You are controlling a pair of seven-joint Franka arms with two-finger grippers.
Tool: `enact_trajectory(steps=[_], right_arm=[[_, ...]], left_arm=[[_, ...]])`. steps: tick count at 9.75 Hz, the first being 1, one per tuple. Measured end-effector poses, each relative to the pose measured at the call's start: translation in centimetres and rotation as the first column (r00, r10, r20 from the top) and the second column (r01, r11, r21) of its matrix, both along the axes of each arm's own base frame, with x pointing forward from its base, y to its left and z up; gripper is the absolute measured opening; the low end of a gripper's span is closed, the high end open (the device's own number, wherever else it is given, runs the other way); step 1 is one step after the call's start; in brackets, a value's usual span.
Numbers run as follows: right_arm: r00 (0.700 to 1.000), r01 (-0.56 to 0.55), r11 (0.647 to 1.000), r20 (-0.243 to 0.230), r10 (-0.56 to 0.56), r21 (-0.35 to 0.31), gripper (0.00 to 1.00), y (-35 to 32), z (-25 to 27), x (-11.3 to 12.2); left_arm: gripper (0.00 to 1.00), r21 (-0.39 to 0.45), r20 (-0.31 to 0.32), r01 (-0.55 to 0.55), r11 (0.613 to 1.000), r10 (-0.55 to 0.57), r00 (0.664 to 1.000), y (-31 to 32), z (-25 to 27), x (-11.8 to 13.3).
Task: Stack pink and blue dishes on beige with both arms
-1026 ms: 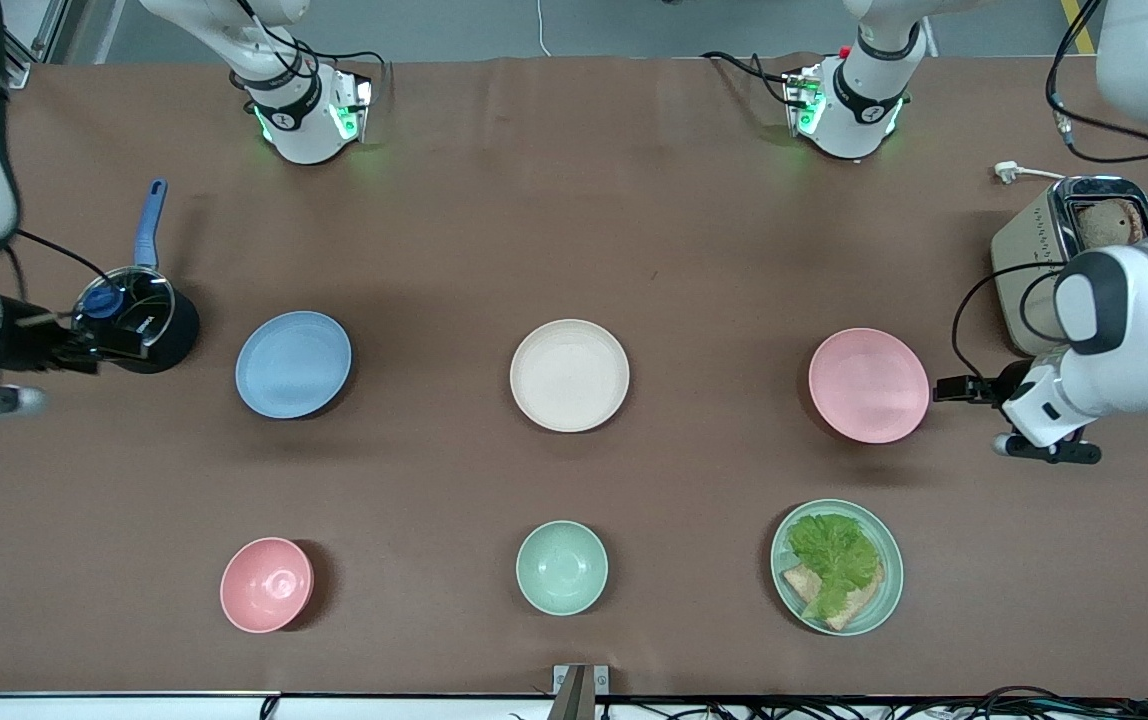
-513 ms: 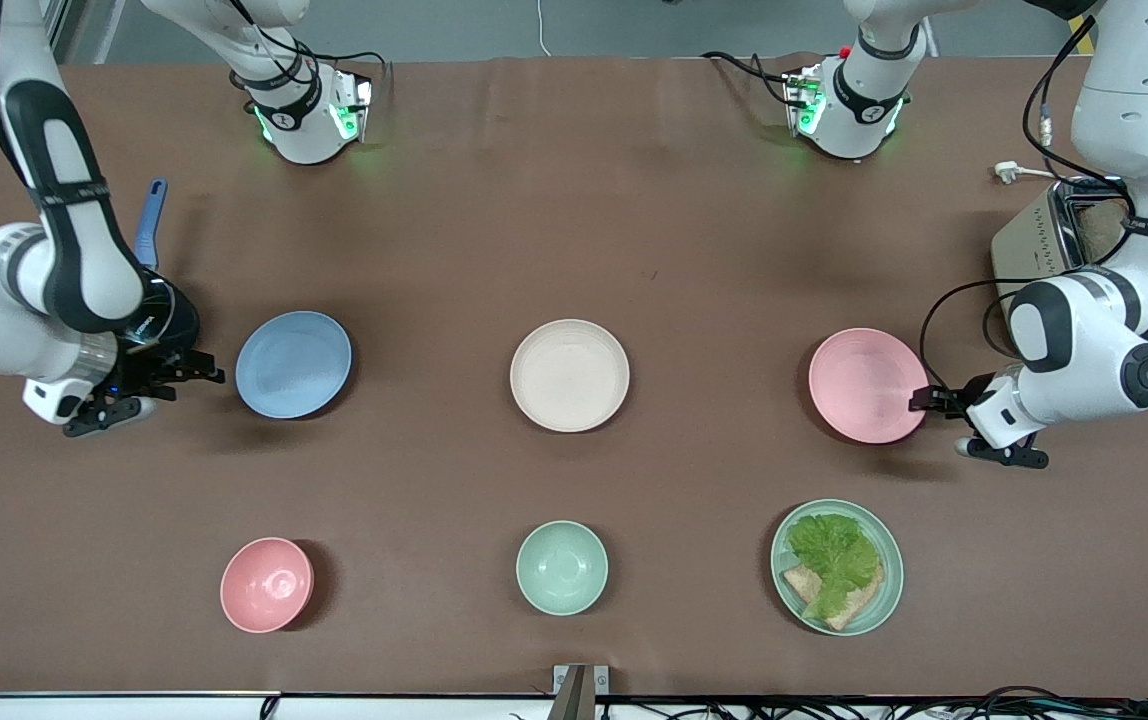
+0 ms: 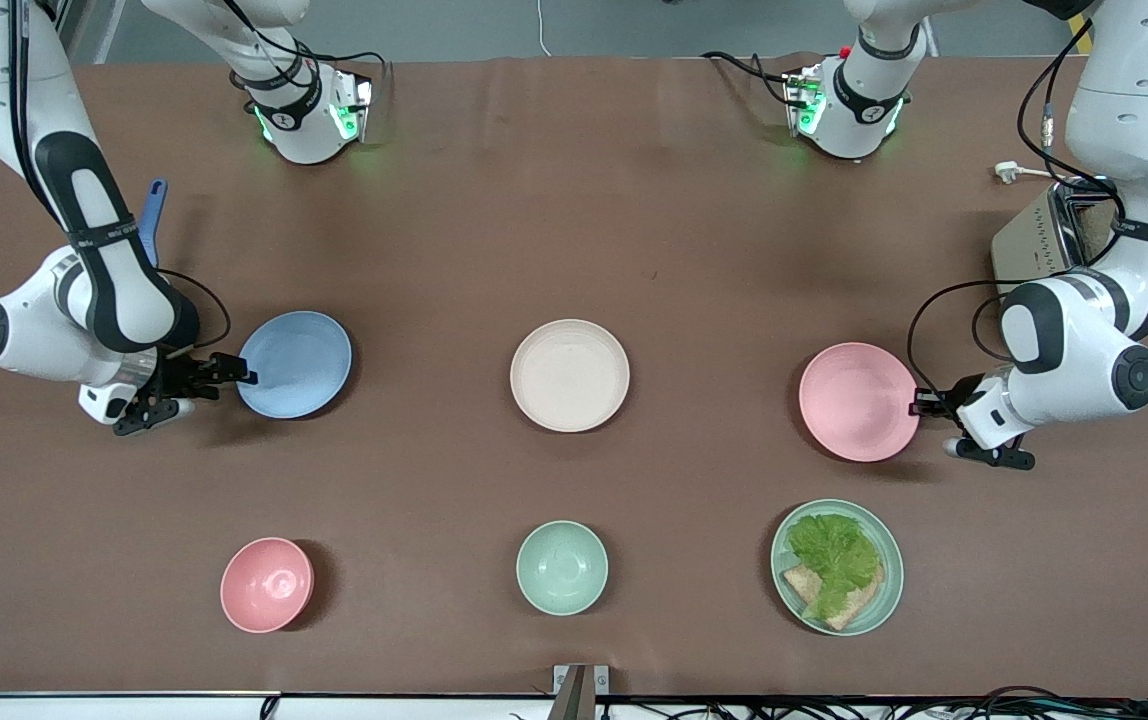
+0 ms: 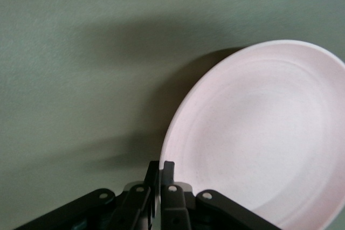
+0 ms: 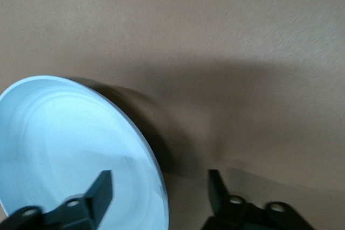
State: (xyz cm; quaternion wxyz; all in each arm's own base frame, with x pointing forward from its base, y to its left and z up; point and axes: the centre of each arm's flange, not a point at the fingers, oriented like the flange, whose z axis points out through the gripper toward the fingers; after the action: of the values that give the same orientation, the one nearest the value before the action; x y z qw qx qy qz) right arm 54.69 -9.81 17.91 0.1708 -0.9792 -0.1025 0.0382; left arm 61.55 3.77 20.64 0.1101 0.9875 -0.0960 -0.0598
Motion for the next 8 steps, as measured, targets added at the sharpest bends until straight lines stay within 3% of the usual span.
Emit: enact_trajectory(steps=[2, 5, 7, 8], right_arm=[[1.000, 0.003, 1.000, -0.015, -0.003, 0.009, 0.55, 0.3, -0.6, -0.6], [1.000, 0.008, 1.000, -0.020, -0.008, 0.015, 0.08, 0.2, -0.6, -0.6], [0.999, 0.012, 0.999, -0.034, -0.011, 0.036, 0.07, 0.3, 0.1, -0.5], [0.998, 0.022, 0.998, -0.064, -0.018, 0.059, 0.07, 0.3, 0.7, -0.2]], left_arm=[[0.05, -0.061, -0.004, -0.044, 0.997, 0.043, 0.999, -4.1, 4.8, 1.0], [0.05, -0.097, -0.044, -0.166, 0.981, 0.163, 0.986, -17.4, 12.3, 0.2], [0.05, -0.098, -0.066, -0.260, 0.961, 0.254, 0.965, -26.4, 12.0, -2.0], [0.05, -0.096, -0.074, -0.310, 0.946, 0.304, 0.950, -30.7, 11.0, -3.3]])
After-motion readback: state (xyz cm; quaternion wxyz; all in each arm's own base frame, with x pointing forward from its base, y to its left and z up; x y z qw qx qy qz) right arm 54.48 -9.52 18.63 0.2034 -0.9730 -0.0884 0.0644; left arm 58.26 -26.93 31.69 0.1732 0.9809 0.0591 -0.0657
